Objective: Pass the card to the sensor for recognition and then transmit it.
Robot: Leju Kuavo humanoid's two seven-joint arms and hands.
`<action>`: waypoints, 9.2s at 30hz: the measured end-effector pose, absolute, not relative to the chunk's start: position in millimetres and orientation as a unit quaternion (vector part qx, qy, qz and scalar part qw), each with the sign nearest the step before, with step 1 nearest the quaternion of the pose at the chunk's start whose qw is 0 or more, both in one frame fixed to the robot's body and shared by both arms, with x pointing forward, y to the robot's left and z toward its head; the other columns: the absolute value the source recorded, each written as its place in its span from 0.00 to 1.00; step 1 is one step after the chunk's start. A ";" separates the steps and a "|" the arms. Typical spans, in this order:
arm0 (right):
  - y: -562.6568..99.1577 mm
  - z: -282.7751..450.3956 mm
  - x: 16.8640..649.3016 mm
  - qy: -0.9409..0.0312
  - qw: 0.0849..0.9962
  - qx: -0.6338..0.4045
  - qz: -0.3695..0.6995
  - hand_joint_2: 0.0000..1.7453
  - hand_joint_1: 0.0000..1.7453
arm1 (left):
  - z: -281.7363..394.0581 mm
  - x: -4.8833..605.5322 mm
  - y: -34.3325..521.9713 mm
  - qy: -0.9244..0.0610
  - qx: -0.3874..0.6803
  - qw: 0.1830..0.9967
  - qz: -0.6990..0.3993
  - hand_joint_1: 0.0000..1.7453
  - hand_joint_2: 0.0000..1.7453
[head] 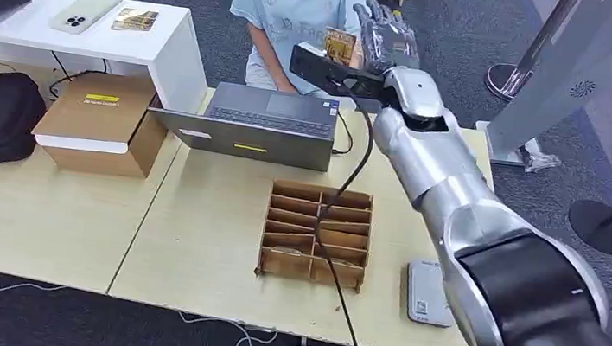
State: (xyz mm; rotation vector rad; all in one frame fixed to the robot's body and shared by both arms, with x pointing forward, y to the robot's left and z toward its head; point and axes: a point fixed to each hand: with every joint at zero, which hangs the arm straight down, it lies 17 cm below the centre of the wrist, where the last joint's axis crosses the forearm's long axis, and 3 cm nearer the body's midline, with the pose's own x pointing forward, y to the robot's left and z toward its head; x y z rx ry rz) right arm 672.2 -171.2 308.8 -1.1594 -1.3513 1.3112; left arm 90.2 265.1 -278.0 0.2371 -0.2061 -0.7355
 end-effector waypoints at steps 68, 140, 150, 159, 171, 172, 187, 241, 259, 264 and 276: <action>-219.8 225.3 355.1 -0.842 0.465 -0.214 0.169 1.00 0.00 | -280.2 71.7 263.7 -0.086 0.117 0.923 -0.355 0.00 0.00; -160.5 83.6 363.0 -0.555 0.507 -0.419 0.509 1.00 0.00 | -279.8 66.7 245.7 -0.083 0.106 0.876 -0.464 0.00 0.00; -157.8 75.5 370.8 -0.546 0.501 -0.424 0.520 1.00 0.07 | -279.8 67.0 245.2 -0.085 0.105 0.875 -0.464 0.00 0.00; -155.2 67.3 373.7 -0.540 0.506 -0.420 0.525 1.00 0.50 | -279.7 67.9 244.0 -0.089 0.103 0.875 -0.465 0.00 0.00; -152.6 61.7 376.1 -0.532 0.505 -0.427 0.529 1.00 0.34 | -279.0 66.8 234.4 -0.096 0.100 0.875 -0.464 0.00 0.00; -152.2 61.5 376.1 -0.531 0.505 -0.428 0.529 1.00 0.33 | -278.3 67.5 228.2 -0.097 0.100 0.875 -0.464 0.00 0.00; -151.2 55.4 375.5 -0.527 0.509 -0.427 0.530 1.00 0.38 | -276.2 69.9 215.0 -0.101 0.101 0.874 -0.465 0.00 0.00; -150.7 57.9 387.9 -0.539 0.492 -0.436 0.527 1.00 1.00 | -272.8 80.0 194.0 -0.126 0.082 0.867 -0.475 0.00 0.00; -151.3 60.8 388.5 -0.547 0.494 -0.434 0.518 1.00 1.00 | -272.7 80.5 194.1 -0.127 0.084 0.867 -0.475 0.00 0.00; -151.0 64.0 387.8 -0.551 0.493 -0.435 0.515 1.00 1.00 | -272.6 80.6 194.2 -0.127 0.084 0.867 -0.475 0.00 0.00; -149.3 68.1 385.9 -0.558 0.489 -0.433 0.512 1.00 1.00 | -272.6 80.7 194.3 -0.127 0.084 0.867 -0.474 0.00 0.00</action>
